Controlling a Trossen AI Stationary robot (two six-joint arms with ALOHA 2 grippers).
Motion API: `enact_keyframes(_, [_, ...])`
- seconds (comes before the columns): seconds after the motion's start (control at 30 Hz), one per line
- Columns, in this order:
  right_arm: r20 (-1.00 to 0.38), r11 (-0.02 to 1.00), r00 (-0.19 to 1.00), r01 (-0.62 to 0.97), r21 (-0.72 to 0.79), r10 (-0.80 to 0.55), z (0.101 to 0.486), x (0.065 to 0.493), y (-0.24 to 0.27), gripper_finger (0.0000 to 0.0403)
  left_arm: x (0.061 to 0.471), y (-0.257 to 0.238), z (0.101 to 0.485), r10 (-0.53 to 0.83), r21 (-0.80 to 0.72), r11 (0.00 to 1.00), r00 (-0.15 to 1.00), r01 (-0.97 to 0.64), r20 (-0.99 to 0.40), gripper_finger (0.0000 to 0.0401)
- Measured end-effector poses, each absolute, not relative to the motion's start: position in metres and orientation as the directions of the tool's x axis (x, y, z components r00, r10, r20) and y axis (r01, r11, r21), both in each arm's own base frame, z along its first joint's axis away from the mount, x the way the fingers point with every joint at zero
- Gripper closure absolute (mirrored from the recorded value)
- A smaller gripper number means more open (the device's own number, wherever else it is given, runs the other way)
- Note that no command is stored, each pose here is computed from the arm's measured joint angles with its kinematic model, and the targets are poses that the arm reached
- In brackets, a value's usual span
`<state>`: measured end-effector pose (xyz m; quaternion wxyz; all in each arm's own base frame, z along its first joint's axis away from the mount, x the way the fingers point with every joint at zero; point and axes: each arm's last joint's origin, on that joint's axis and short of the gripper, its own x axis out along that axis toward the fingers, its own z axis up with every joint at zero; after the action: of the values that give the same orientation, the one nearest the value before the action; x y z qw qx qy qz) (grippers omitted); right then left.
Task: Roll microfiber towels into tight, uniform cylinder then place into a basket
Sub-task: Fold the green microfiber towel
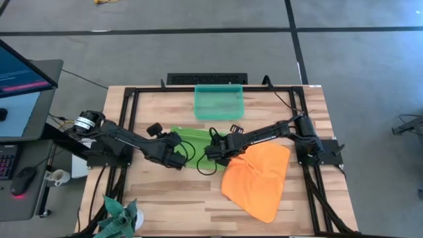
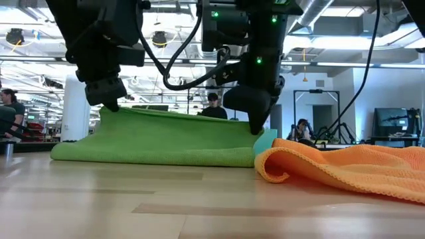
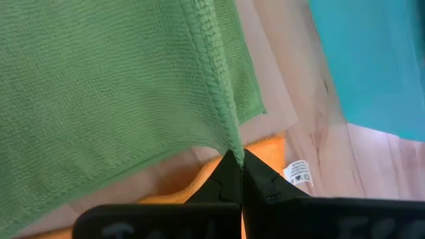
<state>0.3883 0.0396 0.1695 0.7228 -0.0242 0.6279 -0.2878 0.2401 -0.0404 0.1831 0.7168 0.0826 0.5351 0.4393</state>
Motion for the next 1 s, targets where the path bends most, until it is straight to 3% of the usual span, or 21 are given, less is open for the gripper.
enact_keyframes(0.5, [-0.904, 0.824, 0.063, 0.441, -0.356, -0.423, 0.169, 0.392, 0.030, 0.0393, 0.237, -0.039, 0.183, 0.701, 0.599, 0.612, 0.004, -0.516, -0.713, 0.0305])
enact_keyframes(0.73, [-0.929, 0.832, 0.042, 0.461, -0.308, -0.367, 0.169, 0.393, 0.018, 0.0389, 0.232, -0.039, 0.184, 0.682, 0.607, 0.611, -0.053, -0.508, -0.730, 0.0309])
enact_keyframes(1.0, [-0.949, 0.846, 0.018, 0.458, -0.272, -0.315, 0.168, 0.392, 0.009, 0.0363, 0.236, -0.039, 0.182, 0.656, 0.590, 0.655, -0.032, -0.472, -0.754, 0.0327])
